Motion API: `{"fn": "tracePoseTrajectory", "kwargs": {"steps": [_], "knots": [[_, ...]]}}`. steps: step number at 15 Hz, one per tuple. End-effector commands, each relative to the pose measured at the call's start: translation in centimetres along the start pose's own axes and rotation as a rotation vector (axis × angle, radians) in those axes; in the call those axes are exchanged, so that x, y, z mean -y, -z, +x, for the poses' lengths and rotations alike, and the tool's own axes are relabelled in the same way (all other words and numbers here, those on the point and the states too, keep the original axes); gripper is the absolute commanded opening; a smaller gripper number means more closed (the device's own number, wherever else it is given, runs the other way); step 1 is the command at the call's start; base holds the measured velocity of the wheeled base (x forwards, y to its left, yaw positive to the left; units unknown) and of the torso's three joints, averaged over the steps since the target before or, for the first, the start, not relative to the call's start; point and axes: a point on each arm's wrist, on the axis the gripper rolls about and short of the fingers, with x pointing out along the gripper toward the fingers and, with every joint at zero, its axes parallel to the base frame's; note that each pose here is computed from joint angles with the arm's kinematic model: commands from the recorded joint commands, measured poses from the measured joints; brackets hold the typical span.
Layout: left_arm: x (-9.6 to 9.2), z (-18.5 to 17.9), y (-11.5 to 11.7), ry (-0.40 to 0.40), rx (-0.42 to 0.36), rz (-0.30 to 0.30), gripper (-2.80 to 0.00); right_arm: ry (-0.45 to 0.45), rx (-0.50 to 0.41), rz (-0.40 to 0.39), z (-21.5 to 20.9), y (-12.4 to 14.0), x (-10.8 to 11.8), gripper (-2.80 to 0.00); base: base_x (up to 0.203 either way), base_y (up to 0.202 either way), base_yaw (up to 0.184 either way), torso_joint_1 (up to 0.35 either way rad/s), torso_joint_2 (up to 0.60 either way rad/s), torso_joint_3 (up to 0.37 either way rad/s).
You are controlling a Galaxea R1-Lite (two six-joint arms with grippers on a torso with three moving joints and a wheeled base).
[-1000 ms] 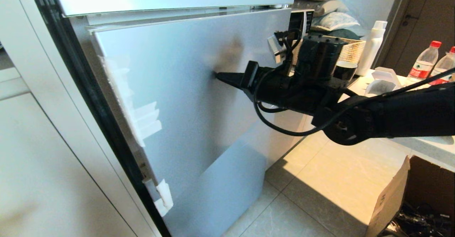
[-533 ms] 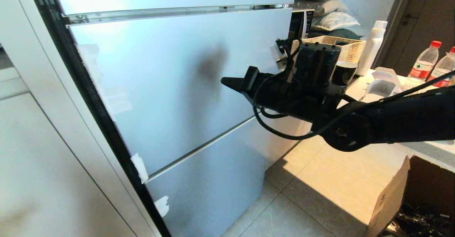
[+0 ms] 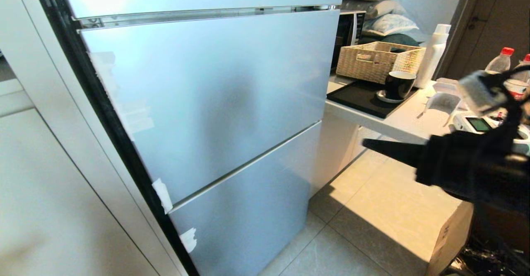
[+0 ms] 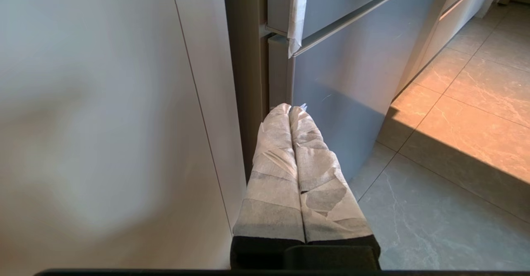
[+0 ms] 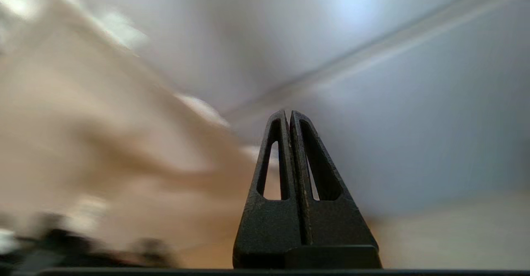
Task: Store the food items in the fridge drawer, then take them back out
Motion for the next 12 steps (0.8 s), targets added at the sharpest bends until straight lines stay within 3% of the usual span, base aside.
{"fn": "tracePoseTrajectory", "kwargs": {"steps": [1, 4, 6, 7, 9, 12], "knots": [[0.0, 0.0, 0.0, 0.0, -0.002, 0.0, -2.8, 0.135, 0.197, -0.107, -11.5, 1.8, 0.2, -2.8, 0.0, 0.0, 0.0, 0.0, 0.0, 0.0], [0.0, 0.0, 0.0, 0.0, 0.0, 0.0, -2.8, 0.351, 0.211, -0.274, -17.1, 9.5, 2.1, -2.8, 0.0, 0.0, 0.0, 0.0, 0.0, 0.0], [0.0, 0.0, 0.0, 0.0, 0.0, 0.0, -2.8, 0.462, 0.117, -0.393, -18.1, 14.6, 3.9, -2.8, 0.0, 0.0, 0.0, 0.0, 0.0, 0.0], [0.0, 0.0, 0.0, 0.0, -0.002, -0.001, -2.8, 0.517, 0.058, -0.397, -18.2, 16.2, 4.6, -2.8, 0.0, 0.0, 0.0, 0.0, 0.0, 0.0], [0.0, 0.0, 0.0, 0.0, 0.0, -0.001, -2.8, 0.571, -0.01, -0.336, -18.2, 17.2, 5.0, -2.8, 0.0, 0.0, 0.0, 0.0, 0.0, 0.0], [0.0, 0.0, 0.0, 0.0, 0.0, -0.002, -2.8, 0.613, 0.11, -0.369, -19.0, 17.6, 4.5, -2.8, 0.0, 0.0, 0.0, 0.0, 0.0, 0.0]]}}
